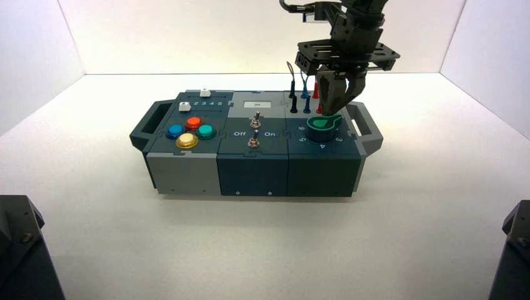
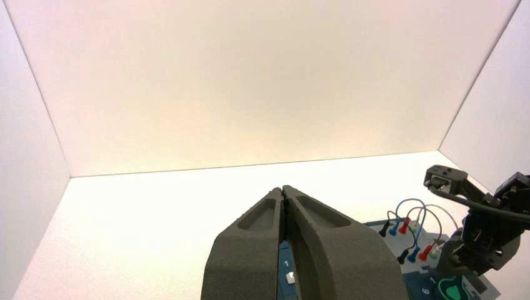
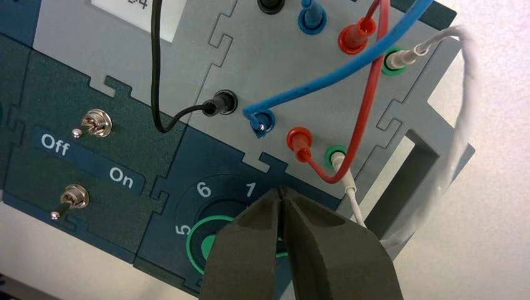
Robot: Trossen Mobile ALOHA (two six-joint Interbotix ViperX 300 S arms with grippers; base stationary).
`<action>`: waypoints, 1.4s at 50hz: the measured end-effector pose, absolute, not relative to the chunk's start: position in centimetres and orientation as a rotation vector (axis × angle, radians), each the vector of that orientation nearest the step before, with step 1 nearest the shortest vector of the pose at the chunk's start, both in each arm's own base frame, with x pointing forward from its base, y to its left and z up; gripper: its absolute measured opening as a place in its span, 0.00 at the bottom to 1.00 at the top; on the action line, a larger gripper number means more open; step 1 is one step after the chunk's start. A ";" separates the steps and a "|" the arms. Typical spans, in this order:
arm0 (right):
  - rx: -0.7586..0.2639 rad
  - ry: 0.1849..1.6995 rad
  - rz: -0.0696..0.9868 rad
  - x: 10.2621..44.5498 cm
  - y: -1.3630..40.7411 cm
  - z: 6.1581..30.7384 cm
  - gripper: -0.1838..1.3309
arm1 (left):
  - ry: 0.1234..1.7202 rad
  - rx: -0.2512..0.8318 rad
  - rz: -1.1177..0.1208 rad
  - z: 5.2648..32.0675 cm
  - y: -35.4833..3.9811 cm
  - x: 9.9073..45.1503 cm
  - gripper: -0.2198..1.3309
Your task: Turn the knob to position 2.
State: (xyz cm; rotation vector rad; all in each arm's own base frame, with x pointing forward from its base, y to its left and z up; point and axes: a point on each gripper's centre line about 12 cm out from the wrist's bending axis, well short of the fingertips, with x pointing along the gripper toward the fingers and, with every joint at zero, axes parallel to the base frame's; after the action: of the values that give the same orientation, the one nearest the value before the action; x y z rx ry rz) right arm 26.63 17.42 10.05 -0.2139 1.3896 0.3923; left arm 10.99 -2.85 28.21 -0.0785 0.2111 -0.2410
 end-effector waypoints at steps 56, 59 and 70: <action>-0.212 1.401 0.385 26.4 17.2 9.8 0.03 | 0.205 -0.079 -0.243 28.3 -2.9 10.9 0.03; -0.212 1.401 0.386 26.3 17.2 9.8 0.03 | 0.205 -0.079 -0.243 28.3 -2.9 10.9 0.03; -0.212 1.402 0.386 26.3 17.2 9.9 0.03 | 0.205 -0.079 -0.243 28.2 -2.8 10.9 0.03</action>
State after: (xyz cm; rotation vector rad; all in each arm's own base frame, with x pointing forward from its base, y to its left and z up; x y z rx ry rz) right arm 26.34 17.24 9.87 -0.2125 1.4023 0.3855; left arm 10.88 -2.85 28.24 -0.0787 0.2051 -0.2428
